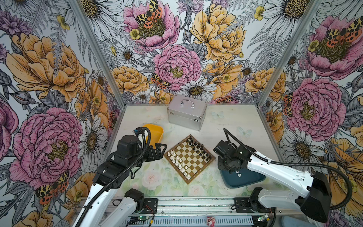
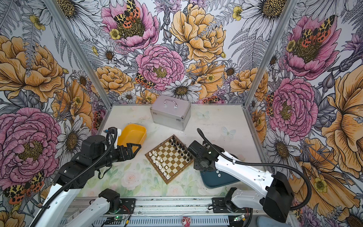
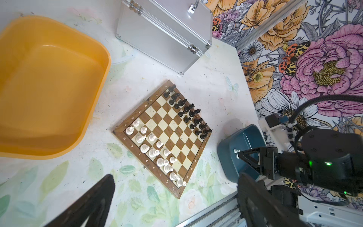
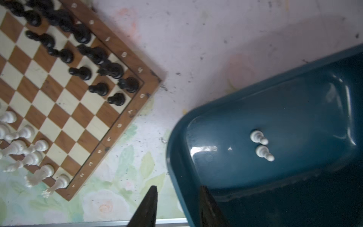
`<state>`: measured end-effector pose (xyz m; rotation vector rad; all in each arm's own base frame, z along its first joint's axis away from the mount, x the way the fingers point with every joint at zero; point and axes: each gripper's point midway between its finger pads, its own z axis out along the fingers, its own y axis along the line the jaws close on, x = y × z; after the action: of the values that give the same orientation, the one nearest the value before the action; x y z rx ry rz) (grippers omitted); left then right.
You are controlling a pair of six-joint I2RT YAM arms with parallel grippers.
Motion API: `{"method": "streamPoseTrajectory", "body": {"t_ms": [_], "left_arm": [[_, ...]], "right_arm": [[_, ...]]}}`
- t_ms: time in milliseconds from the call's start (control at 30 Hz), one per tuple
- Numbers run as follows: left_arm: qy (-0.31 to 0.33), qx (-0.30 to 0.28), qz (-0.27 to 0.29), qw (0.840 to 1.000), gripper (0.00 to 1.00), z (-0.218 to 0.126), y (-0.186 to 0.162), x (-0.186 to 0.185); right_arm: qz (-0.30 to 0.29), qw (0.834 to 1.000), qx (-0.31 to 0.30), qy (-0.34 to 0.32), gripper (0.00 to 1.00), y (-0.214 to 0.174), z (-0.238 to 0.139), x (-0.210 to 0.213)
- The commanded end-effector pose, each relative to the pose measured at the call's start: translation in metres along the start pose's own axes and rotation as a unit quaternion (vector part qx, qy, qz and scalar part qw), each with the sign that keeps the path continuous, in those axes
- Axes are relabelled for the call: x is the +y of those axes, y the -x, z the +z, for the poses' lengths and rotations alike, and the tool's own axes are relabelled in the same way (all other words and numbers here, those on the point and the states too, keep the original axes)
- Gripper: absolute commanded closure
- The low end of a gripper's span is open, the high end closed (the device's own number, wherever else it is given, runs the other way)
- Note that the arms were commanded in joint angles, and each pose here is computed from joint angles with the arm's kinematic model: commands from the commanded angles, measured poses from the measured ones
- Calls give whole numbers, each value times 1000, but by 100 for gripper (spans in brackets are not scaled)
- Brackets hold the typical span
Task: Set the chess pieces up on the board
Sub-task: 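Raise the right gripper and move it back over the teal tray, then lower the right gripper and grasp another white pawn in the teal tray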
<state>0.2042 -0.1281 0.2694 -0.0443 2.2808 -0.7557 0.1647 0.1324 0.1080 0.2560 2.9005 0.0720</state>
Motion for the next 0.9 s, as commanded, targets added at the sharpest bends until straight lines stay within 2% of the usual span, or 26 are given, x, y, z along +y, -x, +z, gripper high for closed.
{"method": "streamPoseTrajectory", "body": {"t_ms": [0,167,300,533,867], "left_arm": [[-52,-4,11,999,1,17,7,-33],[-86,39,85,992,1,50,-13,-88],[-103,72,122,985,1,76,-30,-121],[-103,91,135,981,1,100,-38,-136],[-100,100,141,980,1,118,-36,-147]], "right_arm": [[39,999,-1,-29,64,-3,6,-30],[61,997,7,-55,66,-5,17,-52],[77,994,16,-75,68,-7,26,-69],[115,990,23,-75,66,-6,32,-94],[128,990,42,-39,67,0,49,-87]]}}
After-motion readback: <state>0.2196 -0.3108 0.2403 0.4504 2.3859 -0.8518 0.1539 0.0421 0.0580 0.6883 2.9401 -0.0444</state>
